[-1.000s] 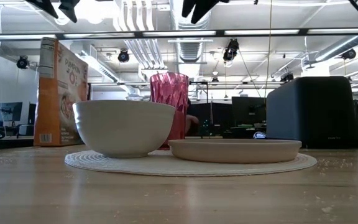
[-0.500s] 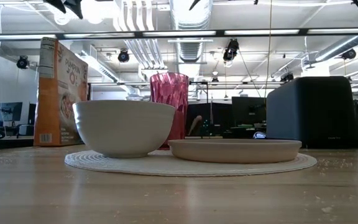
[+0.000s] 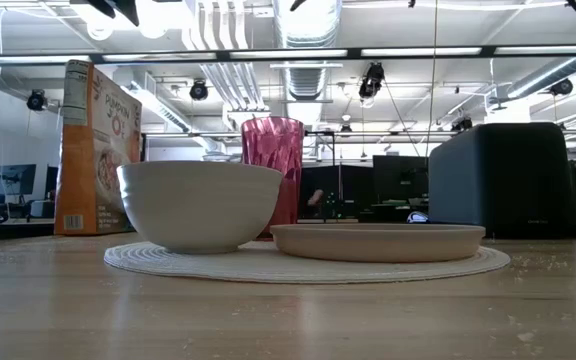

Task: Arrange a breakfast setting
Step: Put the toasted bagel on top of the gray plate on white table mat

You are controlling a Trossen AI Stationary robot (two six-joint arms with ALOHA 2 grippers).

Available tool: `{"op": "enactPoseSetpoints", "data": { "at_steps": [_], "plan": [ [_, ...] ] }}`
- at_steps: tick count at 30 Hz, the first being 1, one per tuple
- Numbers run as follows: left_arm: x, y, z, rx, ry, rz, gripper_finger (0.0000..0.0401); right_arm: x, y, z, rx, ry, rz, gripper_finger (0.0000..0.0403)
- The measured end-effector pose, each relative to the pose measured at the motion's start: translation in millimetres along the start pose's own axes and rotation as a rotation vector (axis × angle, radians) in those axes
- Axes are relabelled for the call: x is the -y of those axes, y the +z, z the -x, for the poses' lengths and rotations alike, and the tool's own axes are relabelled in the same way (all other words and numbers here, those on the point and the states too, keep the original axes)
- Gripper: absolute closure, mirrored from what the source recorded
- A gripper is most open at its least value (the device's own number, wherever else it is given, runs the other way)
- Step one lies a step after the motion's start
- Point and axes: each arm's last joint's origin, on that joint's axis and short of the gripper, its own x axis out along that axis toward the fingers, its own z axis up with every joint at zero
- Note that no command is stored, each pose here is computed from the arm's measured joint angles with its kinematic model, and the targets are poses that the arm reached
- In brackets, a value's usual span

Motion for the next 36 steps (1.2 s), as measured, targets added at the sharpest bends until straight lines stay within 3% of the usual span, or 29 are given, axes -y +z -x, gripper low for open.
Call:
{"op": "enactPoseSetpoints", "data": {
  "at_steps": [3,9,11,17,26,36],
  "plan": [
    [-0.1,-0.2,0.0,-0.001,0.0,-0.009,0.0118,0.1,0.0,0.0,0.0,-0.001,0.024,0.0209],
    [0.2,-1.0,0.3,-0.017,-0.039,-0.021,0.0118,0.9,-0.6,0.6,-0.011,-0.003,0.357,0.0209],
    [0.3,-1.8,0.3,-0.025,-0.047,-0.029,0.0118,1.1,-0.3,2.5,-0.009,0.001,0.402,0.0209],
    [0.8,-3.2,0.4,-0.044,-0.079,-0.046,0.0118,9.6,0.7,7.3,-0.041,-0.044,0.322,0.0209],
    [2.0,-4.1,1.5,-0.061,-0.126,-0.052,0.0118,36.5,12.0,24.0,-0.114,-0.143,0.408,0.0209],
    [-1.3,-13.9,8.9,-0.097,-0.265,-0.035,0.0118,83.7,49.0,79.9,0.051,-0.235,0.389,0.0209]
  ]
}}
